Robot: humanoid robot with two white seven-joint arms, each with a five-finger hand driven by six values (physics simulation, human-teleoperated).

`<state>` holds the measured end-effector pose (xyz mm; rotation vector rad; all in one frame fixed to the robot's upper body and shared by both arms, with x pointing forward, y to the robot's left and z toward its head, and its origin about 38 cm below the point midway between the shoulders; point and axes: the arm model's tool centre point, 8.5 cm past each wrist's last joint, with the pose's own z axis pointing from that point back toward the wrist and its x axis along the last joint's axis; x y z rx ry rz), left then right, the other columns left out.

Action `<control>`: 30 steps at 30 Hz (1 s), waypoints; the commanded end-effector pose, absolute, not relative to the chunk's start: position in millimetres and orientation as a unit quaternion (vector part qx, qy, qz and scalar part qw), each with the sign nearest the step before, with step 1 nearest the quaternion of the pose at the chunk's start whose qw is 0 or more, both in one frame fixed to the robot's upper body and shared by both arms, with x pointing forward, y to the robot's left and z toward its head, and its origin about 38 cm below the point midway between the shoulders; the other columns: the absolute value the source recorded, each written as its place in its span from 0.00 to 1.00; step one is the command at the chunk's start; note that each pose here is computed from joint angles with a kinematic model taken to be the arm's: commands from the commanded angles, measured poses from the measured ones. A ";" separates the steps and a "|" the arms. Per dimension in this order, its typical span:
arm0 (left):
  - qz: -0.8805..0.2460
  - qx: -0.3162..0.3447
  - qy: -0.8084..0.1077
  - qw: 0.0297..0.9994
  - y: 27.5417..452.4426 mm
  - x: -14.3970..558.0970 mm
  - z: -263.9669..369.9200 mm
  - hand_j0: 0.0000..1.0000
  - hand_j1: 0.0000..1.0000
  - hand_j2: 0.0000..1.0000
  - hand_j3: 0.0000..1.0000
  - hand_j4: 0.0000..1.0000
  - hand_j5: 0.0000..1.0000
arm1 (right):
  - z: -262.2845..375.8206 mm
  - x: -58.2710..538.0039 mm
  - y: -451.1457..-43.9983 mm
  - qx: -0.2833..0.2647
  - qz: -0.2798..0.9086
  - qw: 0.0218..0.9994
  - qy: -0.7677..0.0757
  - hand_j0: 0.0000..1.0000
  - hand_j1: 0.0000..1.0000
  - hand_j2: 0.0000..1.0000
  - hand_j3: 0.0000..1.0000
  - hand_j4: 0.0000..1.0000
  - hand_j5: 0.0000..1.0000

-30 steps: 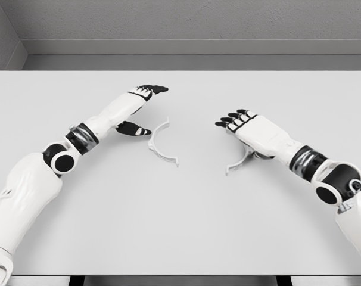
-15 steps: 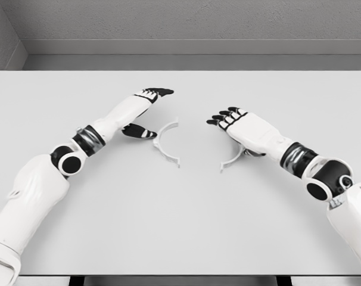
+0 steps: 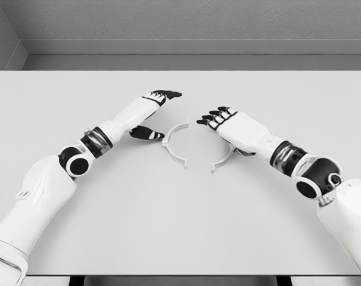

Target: Assemble PVC drainage pipe clamps

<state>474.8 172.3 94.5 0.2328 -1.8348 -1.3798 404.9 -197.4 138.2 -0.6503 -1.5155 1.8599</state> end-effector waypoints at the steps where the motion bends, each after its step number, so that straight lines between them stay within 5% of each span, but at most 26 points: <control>1: -0.544 0.091 -0.729 0.404 171.2 474.4 95.8 1.00 1.00 1.00 1.00 1.00 1.00 | 136.9 403.9 -194.4 -0.244 0.709 0.322 -0.578 1.00 1.00 1.00 1.00 1.00 1.00; 30: -0.543 0.103 -0.727 0.407 189.5 476.3 99.4 1.00 1.00 1.00 1.00 1.00 1.00 | 137.0 423.7 -219.5 -0.270 0.706 0.352 -0.552 1.00 1.00 1.00 1.00 1.00 1.00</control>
